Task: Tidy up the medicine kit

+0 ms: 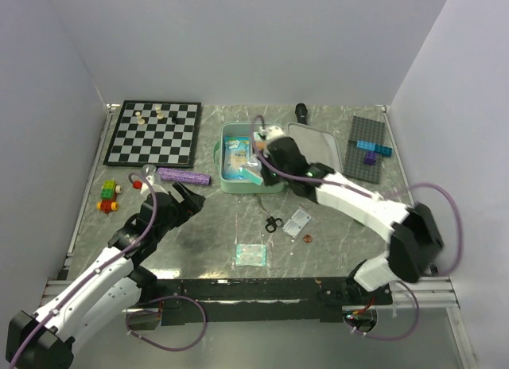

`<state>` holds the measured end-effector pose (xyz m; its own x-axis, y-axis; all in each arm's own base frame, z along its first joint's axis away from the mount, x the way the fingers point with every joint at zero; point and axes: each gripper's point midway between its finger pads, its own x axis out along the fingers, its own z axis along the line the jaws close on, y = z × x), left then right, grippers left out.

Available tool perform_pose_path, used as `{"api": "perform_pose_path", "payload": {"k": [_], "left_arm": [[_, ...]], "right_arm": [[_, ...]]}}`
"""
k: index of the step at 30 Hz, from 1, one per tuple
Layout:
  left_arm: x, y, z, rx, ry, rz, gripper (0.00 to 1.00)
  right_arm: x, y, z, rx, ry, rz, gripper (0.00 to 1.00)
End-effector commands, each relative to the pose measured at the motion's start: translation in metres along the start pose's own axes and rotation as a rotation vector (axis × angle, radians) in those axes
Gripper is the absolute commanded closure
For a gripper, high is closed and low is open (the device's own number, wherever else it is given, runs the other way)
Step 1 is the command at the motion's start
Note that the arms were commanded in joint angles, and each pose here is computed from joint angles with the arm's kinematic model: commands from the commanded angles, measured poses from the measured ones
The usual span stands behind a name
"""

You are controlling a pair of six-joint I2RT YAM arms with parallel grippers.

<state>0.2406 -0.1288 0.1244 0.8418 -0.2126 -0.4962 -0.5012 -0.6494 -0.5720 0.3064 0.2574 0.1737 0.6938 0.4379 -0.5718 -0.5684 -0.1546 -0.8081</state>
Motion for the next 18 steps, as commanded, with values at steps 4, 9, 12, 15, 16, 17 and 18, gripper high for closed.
{"api": "perform_pose_path", "payload": {"k": [4, 9, 12, 15, 16, 17, 18], "left_arm": [[-0.007, -0.012, -0.007, 0.028, 0.022, -0.041, 0.04], [-0.007, -0.011, -0.004, 0.024, 0.020, -0.046, 0.04], [-0.006, -0.012, -0.004, 0.029, 0.020, -0.046, 0.04], [-0.005, -0.012, -0.004, 0.035, 0.016, -0.046, 0.04], [-0.004, -0.011, -0.004, 0.036, 0.015, -0.043, 0.04], [-0.003, -0.010, -0.003, 0.039, 0.011, -0.039, 0.04], [-0.002, -0.010, -0.004, 0.039, 0.013, -0.038, 0.04]], "right_arm": [[0.075, -0.047, 0.003, -0.188, 0.053, -0.007, 1.00], [0.122, -0.030, -0.004, -0.313, 0.079, 0.111, 1.00], [0.132, -0.020, -0.003, -0.360, 0.065, 0.148, 1.00], [0.134, -0.012, 0.000, -0.389, 0.026, 0.157, 1.00], [0.134, -0.008, 0.001, -0.399, 0.014, 0.166, 1.00], [0.134, -0.004, -0.001, -0.402, 0.013, 0.174, 1.00], [0.134, -0.001, 0.000, -0.406, 0.004, 0.176, 1.00]]}}
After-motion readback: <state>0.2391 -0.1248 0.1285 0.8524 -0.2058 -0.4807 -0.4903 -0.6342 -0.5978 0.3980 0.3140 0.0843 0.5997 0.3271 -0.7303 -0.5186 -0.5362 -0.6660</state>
